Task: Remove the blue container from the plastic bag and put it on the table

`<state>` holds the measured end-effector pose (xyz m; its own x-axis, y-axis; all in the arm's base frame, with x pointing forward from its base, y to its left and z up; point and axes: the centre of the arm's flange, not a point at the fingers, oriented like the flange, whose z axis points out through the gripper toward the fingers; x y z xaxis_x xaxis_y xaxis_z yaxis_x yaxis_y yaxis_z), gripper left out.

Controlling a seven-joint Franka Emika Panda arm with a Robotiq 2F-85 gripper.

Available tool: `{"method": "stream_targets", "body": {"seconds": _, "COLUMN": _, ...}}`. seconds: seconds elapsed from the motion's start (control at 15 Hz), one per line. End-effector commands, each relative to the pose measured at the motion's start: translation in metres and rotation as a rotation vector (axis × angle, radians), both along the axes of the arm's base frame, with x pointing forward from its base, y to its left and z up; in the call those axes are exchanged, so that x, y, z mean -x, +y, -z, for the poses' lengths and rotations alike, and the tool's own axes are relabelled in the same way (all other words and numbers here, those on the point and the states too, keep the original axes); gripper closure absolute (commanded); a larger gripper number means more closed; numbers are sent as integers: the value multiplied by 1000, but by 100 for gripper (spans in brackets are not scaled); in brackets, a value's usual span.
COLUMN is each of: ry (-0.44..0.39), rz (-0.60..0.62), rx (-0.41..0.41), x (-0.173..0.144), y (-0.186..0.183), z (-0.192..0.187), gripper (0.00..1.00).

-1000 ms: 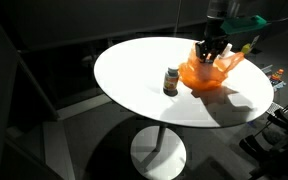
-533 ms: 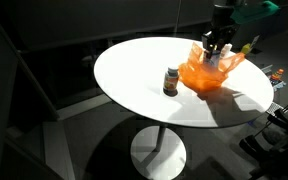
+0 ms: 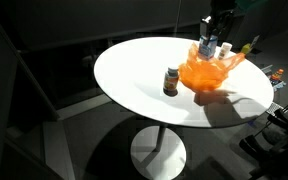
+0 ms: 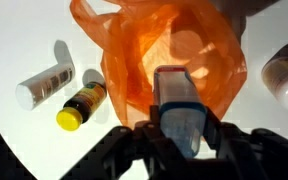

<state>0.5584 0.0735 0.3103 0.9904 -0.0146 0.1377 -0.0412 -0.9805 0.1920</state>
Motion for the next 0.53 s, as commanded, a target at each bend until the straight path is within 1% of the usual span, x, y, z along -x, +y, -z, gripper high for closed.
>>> {"method": "stream_targets", "body": {"seconds": 0.0, "ry": -57, "rz": -31, "rx": 2, "x": 10, "y": 11, "z": -21, "gripper": 81}}
{"method": "stream_targets", "body": {"seconds": 0.07, "ry": -22, "rz": -20, "rx": -3, "x": 0, "y": 8, "z": -10, "gripper": 81}}
{"method": "stream_targets", "body": {"seconds": 0.13, "ry": -27, "rz": -25, "rx": -5, "x": 1, "y": 10, "z": -12, "gripper": 56}}
{"method": "stream_targets", "body": {"seconds": 0.33, "ry": -19, "rz": -24, "rx": -3, "x": 1, "y": 10, "z": -8, "gripper": 56}}
{"method": "stream_targets", "body": {"seconds": 0.4, "ry": -17, "rz": -23, "rx": -3, "x": 1, "y": 9, "z": -6, "gripper": 81}}
{"method": "stream_targets", "body": {"seconds": 0.47, "ry": -15, "rz": -27, "rx": -4, "x": 2, "y": 8, "z": -6, "gripper": 81}}
